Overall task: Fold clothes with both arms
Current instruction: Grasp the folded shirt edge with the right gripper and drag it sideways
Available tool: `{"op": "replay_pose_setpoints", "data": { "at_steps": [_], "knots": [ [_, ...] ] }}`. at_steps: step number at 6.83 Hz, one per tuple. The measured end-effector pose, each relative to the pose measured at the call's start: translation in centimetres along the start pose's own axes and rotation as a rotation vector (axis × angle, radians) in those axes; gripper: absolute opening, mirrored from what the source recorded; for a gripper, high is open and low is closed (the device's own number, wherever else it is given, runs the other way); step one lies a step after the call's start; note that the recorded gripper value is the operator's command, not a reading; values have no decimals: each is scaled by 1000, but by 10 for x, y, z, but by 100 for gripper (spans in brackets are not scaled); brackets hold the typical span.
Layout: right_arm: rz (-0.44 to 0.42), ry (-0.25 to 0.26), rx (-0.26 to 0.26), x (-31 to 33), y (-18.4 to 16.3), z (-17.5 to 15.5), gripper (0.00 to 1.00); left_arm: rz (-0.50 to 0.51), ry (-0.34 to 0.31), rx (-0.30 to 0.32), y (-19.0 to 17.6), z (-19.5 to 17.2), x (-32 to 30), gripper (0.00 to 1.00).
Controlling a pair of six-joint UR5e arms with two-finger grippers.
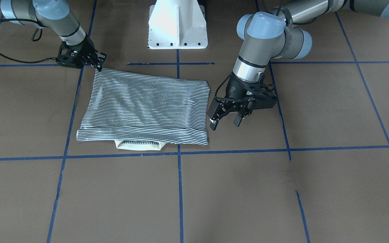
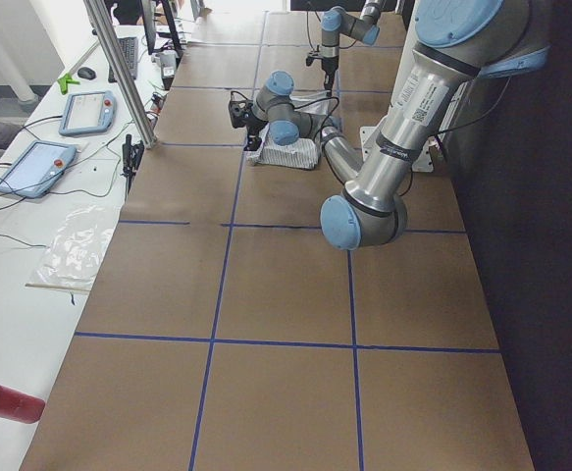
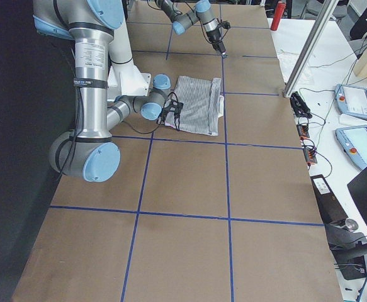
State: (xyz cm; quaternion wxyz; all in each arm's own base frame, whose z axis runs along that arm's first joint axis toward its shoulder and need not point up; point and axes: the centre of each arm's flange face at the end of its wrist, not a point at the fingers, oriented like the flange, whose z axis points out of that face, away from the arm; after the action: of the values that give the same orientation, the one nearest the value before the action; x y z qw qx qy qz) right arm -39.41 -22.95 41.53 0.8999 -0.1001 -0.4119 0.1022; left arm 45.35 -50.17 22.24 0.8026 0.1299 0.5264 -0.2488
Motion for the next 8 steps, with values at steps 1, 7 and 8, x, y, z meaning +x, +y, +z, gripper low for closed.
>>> {"op": "replay_pose_setpoints", "data": {
  "at_steps": [1, 7, 8],
  "knots": [
    [9, 24, -44, 8, 40, 3, 97, -6, 6, -12, 9, -1, 2, 100],
    [85, -150, 71, -44, 35, -41, 100, -195, -264, -197, 181, -10, -11, 89],
    [98, -196, 100, -58, 19, -55, 100, -249, -318, -218, 217, -6, -21, 89]
  ]
}}
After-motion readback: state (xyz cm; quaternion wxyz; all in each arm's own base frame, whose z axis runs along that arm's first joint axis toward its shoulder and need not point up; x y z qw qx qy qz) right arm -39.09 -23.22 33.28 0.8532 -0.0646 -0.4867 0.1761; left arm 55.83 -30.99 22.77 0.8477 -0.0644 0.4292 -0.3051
